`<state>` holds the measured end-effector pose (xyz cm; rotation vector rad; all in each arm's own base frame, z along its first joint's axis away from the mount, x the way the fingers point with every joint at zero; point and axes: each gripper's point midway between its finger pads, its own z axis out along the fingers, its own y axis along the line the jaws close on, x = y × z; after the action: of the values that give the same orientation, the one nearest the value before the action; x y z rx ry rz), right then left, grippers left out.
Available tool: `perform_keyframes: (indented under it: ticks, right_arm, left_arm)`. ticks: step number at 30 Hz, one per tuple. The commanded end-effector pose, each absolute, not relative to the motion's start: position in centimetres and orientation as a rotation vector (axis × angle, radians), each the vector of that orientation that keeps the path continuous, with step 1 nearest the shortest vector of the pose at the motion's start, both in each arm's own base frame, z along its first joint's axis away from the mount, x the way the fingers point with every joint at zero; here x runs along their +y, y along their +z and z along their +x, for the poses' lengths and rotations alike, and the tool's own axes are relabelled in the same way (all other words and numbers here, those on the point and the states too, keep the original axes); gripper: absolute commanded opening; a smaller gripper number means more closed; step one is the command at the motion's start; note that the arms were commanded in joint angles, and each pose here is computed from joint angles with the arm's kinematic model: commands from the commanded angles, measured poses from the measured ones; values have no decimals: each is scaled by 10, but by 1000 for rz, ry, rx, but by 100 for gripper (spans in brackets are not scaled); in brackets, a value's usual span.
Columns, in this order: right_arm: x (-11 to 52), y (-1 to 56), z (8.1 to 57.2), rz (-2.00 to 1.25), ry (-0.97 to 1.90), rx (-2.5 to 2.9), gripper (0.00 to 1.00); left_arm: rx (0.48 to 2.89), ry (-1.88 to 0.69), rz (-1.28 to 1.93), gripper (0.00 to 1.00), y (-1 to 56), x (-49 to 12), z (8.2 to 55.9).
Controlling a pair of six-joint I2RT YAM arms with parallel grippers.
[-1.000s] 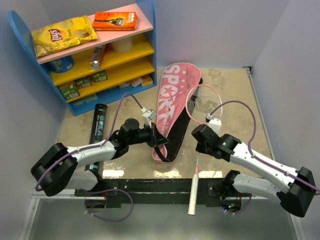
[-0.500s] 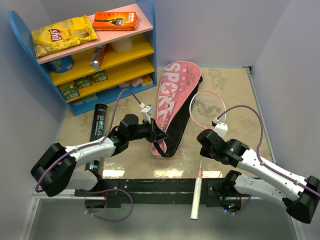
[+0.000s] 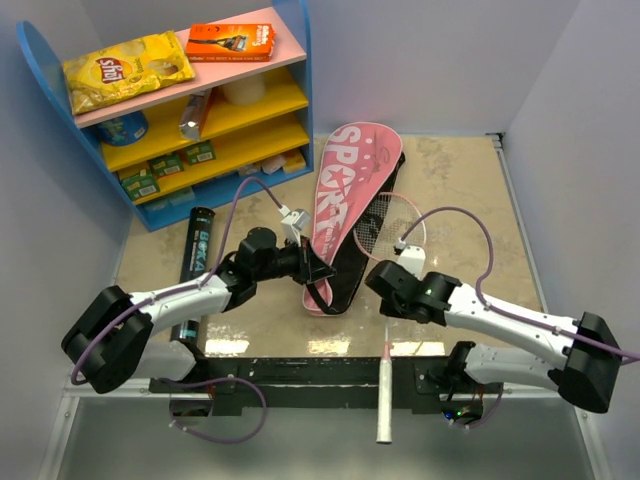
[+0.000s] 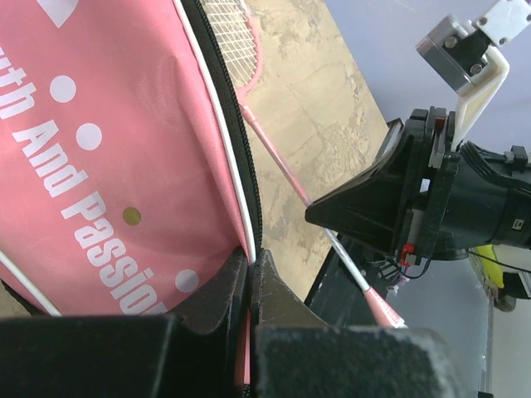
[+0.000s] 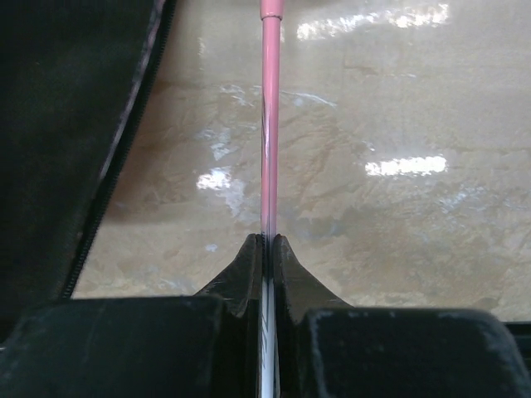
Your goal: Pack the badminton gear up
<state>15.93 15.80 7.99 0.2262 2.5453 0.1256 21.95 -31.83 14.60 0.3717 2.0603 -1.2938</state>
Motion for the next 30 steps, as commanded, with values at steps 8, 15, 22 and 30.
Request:
perform_keyframes:
  ticks: [8, 15, 22, 30]
  right_arm:
    - [210, 134, 208, 241, 282, 2368, 0]
    - [237, 133, 248, 178, 211, 2298, 0]
    - [254, 136, 303, 113, 182, 2184, 0]
    - [241, 112, 362, 59, 174, 2125, 0]
  left_arm:
    - [1957, -1303, 401, 0, 150, -312, 219]
    - [1980, -1327, 395, 0, 138, -307, 209]
    - [1990, -1338, 403, 0, 134, -301, 198]
    - [2015, -1375, 424, 0, 128, -298, 184]
